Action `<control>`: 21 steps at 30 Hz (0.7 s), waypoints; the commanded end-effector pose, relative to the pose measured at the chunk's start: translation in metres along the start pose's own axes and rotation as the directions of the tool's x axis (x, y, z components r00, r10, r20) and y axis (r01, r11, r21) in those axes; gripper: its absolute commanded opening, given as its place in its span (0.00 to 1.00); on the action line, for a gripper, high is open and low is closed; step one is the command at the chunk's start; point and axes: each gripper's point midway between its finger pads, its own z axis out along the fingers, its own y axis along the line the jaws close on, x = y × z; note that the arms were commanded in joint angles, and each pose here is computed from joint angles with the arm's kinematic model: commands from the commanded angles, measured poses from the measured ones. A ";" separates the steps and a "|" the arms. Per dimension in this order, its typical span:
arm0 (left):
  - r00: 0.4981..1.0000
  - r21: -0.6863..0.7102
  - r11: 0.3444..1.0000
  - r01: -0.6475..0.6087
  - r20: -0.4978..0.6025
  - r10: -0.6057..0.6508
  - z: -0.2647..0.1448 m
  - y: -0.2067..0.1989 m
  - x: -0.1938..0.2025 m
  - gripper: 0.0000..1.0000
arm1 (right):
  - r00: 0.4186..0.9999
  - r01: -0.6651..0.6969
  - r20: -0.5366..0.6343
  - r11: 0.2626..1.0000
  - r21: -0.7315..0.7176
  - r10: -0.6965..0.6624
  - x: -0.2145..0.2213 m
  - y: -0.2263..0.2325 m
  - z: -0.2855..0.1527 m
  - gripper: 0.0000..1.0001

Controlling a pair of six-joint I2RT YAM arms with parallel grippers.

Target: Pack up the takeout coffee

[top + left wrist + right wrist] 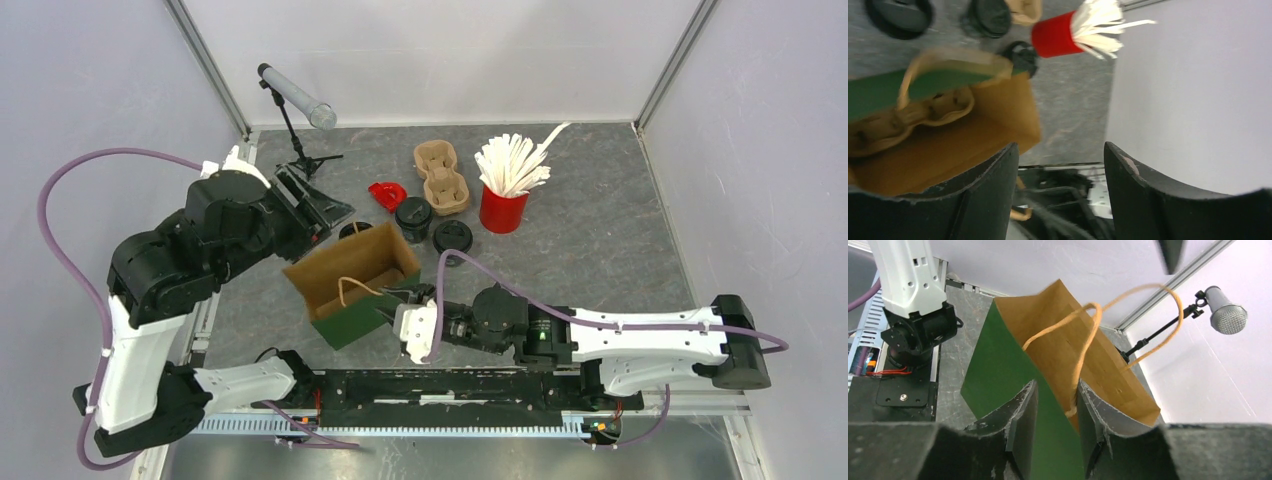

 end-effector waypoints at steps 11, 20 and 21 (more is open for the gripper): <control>0.975 -0.328 0.919 -0.218 -0.030 0.220 -0.023 0.108 0.003 0.72 | 0.891 -0.417 0.006 0.815 0.402 0.454 -0.030 -0.097 -0.023 0.57; 0.963 -0.400 0.878 -0.263 -0.056 0.263 -0.012 0.128 0.008 0.72 | 0.745 -0.452 -0.201 0.703 0.548 0.636 0.039 -0.142 0.009 0.54; 0.963 -0.408 0.874 -0.265 -0.061 0.264 -0.010 0.129 0.009 0.72 | 0.736 -0.450 -0.215 0.701 0.552 0.642 0.045 -0.144 0.014 0.53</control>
